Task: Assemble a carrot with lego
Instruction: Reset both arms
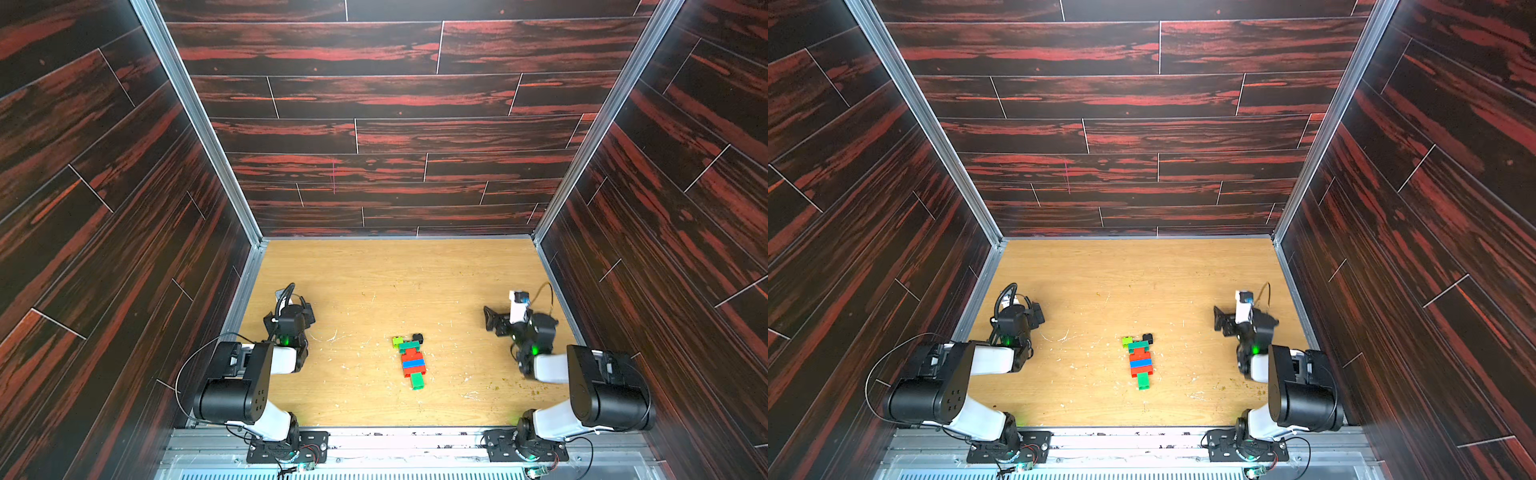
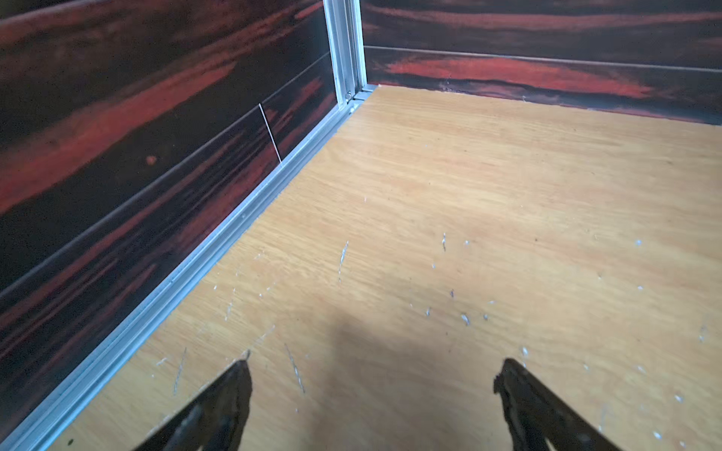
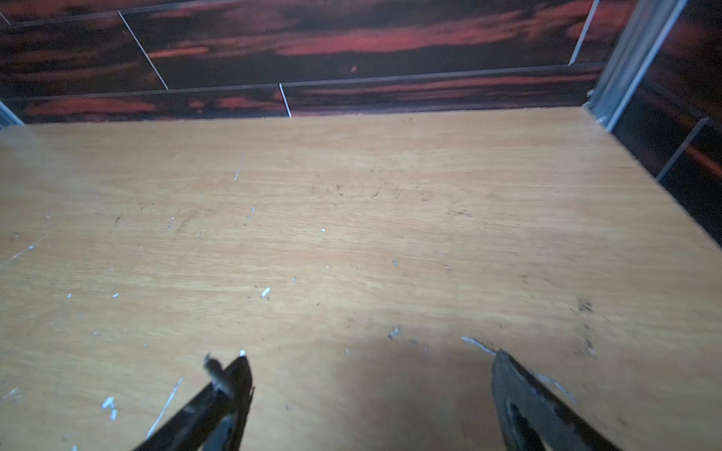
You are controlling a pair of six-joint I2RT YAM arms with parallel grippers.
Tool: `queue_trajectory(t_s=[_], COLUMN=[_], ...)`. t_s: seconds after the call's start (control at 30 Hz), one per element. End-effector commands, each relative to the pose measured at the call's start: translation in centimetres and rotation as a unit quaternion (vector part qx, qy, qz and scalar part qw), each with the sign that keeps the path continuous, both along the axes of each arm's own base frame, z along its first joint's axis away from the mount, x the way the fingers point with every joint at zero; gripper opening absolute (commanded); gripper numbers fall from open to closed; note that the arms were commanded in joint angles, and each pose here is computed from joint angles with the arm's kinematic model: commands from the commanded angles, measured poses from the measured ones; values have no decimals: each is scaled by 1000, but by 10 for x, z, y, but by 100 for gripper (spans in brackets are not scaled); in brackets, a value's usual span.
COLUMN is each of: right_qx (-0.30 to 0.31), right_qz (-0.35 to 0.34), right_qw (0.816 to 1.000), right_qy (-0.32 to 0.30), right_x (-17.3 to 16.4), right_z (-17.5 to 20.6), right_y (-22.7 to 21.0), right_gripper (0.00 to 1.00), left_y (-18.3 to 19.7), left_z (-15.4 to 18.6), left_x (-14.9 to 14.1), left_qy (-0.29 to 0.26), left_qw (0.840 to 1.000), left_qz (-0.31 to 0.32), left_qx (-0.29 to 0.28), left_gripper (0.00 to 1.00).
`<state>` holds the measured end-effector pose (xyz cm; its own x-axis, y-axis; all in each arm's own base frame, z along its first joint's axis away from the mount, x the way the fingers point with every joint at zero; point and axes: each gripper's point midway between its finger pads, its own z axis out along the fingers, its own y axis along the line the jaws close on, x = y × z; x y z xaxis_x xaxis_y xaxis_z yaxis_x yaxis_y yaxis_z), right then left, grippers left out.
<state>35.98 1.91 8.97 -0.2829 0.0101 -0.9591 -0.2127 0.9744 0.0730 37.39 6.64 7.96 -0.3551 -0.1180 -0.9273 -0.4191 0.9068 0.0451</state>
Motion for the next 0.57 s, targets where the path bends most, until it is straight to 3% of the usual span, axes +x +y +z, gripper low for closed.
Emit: queue_trajectory(t_s=[0.0,0.33,0.53], right_qx=[-1,-2,-6], right_qz=[9,-86,-97], right_qw=[994,994,994], right_qy=[-105,-74,-55], right_x=[3,18,26], right_z=[39,33,29], right_y=[4,-24,-27], right_gripper=[96,98,98], left_y=[1,0,0], left_z=[21,19,19], left_x=[9,12,12], left_qy=[-43,-30,-29], left_qw=[999,1000,1000], left_qz=[0,-3,-3], left_qx=[-1,-1,0], left_gripper=[99,99,99])
